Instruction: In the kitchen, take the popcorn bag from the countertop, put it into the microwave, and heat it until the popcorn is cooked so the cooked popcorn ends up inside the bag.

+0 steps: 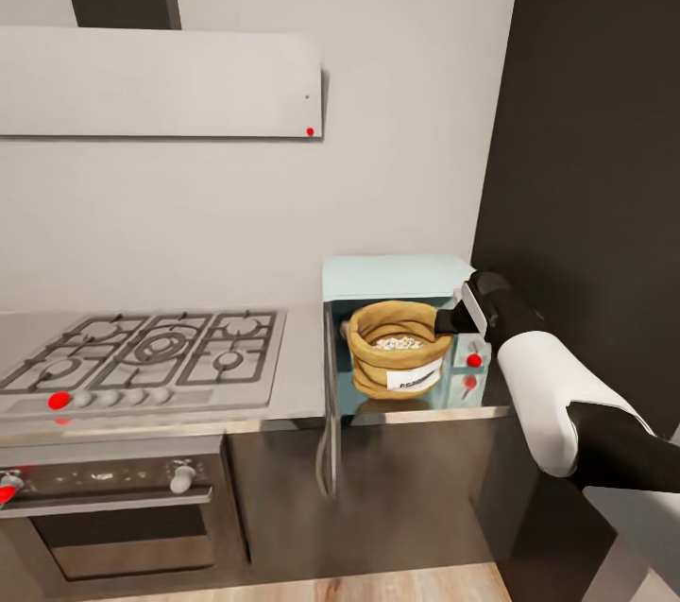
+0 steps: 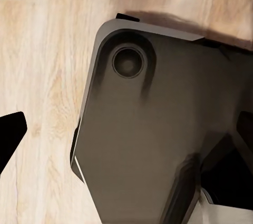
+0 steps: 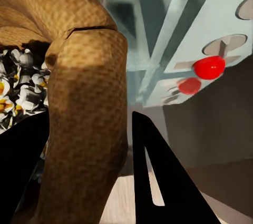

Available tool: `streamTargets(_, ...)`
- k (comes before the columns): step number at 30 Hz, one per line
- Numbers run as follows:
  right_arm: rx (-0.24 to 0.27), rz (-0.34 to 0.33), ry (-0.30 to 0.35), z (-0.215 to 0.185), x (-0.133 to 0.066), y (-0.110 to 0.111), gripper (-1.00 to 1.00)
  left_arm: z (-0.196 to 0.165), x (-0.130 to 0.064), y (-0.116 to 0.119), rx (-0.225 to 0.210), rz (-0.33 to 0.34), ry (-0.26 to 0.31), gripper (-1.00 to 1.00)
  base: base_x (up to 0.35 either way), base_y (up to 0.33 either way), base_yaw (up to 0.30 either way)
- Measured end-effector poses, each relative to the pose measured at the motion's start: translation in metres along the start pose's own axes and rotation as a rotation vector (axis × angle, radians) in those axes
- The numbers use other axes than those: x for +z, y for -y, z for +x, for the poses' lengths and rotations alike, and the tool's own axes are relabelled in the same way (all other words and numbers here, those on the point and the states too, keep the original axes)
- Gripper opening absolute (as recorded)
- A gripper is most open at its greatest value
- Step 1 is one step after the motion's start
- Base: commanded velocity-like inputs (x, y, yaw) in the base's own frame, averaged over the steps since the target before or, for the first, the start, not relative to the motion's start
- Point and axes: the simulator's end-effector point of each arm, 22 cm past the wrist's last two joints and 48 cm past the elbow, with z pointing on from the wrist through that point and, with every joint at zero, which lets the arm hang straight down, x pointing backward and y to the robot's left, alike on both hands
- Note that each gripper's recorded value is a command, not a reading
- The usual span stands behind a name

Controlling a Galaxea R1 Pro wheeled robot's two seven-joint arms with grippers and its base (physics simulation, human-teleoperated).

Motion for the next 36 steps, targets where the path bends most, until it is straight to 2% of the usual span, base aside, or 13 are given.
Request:
streamTargets(11, -0.012, 0.015, -0.008, 0.003, 0.002, 0.003, -1.0, 0.0, 0.0, 0.0, 0.0, 0.0, -0.001, 1.0, 0.155, 0.0, 0.0)
streamTargets(13, -0.013, 0.016, -0.008, 0.003, 0.002, 0.003, -1.0, 0.0, 0.0, 0.0, 0.0, 0.0, -0.001, 1.0, 0.005, 0.0, 0.0)
streamTargets(15, -0.007, -0.016, -0.015, 0.008, 0.006, -0.009, -1.0, -0.001, 0.0, -0.001, -0.011, -0.003, 0.001, 1.0, 0.0, 0.0, 0.0)
streamTargets(20, -0.021, -0.014, -0.034, 0.017, 0.011, -0.014, -1.0, -0.001, 0.0, -0.001, -0.011, -0.003, 0.001, 1.0, 0.0, 0.0, 0.0)
streamTargets(36, -0.021, -0.012, -0.034, 0.019, 0.012, -0.014, -1.0, -0.001, 0.0, -0.001, -0.012, -0.003, 0.002, 1.0, -0.076, 0.0, 0.0)
